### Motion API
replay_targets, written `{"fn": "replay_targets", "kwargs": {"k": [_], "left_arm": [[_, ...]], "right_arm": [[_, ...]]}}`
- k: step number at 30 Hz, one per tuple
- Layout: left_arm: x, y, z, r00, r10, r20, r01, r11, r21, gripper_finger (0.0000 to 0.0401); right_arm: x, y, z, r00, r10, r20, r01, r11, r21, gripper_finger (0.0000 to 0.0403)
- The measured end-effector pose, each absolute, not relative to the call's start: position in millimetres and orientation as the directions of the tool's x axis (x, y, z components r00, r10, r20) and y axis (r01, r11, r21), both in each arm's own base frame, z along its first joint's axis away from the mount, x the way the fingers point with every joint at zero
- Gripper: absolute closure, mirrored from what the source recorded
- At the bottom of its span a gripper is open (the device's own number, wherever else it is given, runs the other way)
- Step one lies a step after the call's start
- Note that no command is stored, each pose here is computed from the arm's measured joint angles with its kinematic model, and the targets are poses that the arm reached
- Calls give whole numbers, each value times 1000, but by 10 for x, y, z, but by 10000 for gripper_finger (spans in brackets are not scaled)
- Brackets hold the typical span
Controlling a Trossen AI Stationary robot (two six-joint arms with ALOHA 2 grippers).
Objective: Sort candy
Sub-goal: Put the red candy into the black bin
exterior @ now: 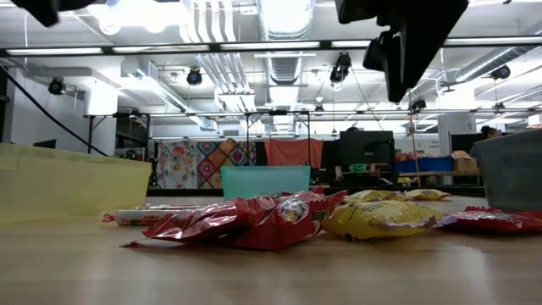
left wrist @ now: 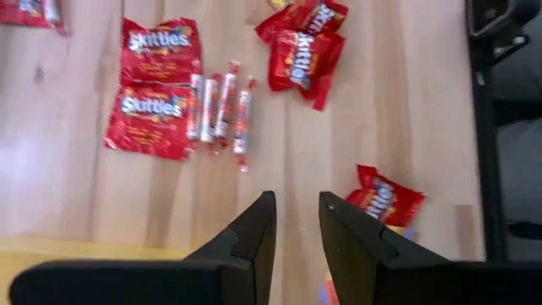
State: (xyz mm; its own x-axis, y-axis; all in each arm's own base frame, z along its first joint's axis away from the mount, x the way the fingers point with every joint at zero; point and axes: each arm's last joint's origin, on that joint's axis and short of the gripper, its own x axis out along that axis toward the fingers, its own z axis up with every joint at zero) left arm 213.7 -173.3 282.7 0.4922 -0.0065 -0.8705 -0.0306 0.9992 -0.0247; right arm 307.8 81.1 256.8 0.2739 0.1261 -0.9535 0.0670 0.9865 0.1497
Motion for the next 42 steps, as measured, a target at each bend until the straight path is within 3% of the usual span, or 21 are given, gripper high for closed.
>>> {"fn": "replay_targets", "kwargs": {"k": [4,11,19,28,42], "left_arm": [[2188,-1663,2819,490,12,-872,3,1000,15,324],[2230,-1603,2784,493,31,-870,100,991,92,324],[2235,-1433,2511,456,80,-886,126,980,154,325],[2157,-1163,2434,538,73,-840,109,982,155,325],[1860,-849,2679,683,197,-703,-59,975,216,325]], "right_arm": [[3091,795,2430,305,92,-948,152,978,144,239],[3202,748,2228,475,-55,-878,341,931,126,239],[3413,647,2060,588,-64,-807,407,885,227,239],[3728,602,1772,585,-83,-807,439,869,228,239],[4001,595,1473,541,-99,-835,462,865,197,239]]}}
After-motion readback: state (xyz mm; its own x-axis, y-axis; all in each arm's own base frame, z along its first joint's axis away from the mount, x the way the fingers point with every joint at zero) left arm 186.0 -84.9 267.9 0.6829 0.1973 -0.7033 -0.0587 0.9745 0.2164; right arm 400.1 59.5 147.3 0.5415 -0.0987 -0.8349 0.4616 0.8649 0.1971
